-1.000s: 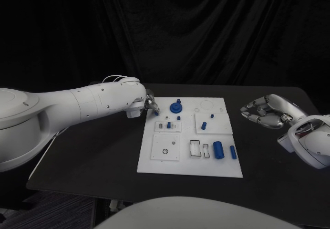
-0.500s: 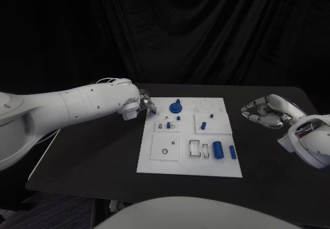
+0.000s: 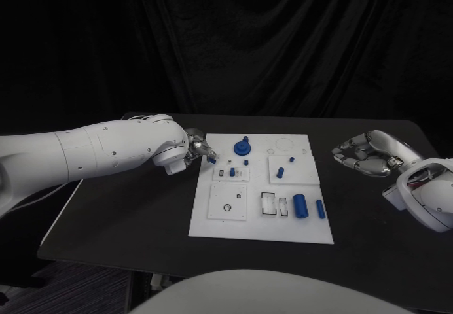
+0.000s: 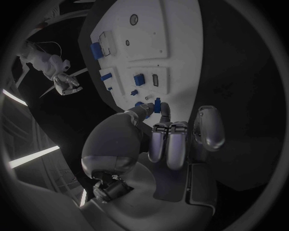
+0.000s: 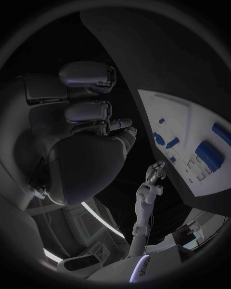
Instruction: Assemble the parts on the task board
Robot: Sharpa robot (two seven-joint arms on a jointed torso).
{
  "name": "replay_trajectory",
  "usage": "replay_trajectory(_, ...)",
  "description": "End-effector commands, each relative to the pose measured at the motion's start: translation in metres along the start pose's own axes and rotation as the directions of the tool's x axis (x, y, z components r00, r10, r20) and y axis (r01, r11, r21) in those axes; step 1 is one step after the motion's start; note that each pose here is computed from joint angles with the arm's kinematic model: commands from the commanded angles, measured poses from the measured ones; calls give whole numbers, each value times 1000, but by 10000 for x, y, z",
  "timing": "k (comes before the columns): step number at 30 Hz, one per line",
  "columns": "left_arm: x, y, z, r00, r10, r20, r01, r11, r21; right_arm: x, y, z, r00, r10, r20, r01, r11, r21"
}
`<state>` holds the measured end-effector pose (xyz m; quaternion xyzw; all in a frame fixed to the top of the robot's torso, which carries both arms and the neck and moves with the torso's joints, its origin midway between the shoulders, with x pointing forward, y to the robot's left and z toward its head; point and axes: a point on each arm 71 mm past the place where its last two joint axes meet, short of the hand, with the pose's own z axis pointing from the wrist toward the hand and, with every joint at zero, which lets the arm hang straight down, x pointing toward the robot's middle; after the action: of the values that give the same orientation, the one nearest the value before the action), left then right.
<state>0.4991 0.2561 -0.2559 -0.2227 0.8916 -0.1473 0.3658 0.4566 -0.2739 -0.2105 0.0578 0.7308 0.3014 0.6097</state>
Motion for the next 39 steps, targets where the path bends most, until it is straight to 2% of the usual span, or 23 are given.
replay_trajectory(1, 27, -37, -31, 1000, -27, 2, 27, 1000, 2, 14, -23, -4, 1000, 7, -10, -7, 1000, 25)
replay_trajectory(8, 67, -85, -38, 1000, 17, 0, -17, 1000, 22, 17, -21, -1, 1000, 9, -12, -9, 1000, 26)
replay_trajectory(16, 103, -136, -3, 998, 57, 9, -58, 997, 43, 23, -17, 6, 1000, 11, -15, -11, 1000, 24)
replay_trajectory(31, 235, -119, 49, 997, 76, -30, -74, 996, 43, 34, -10, 14, 1000, 13, -22, -12, 1000, 26)
replay_trajectory(39, 263, -107, 57, 996, 80, -43, -78, 996, 41, 39, -7, 11, 999, 18, -27, -17, 999, 31)
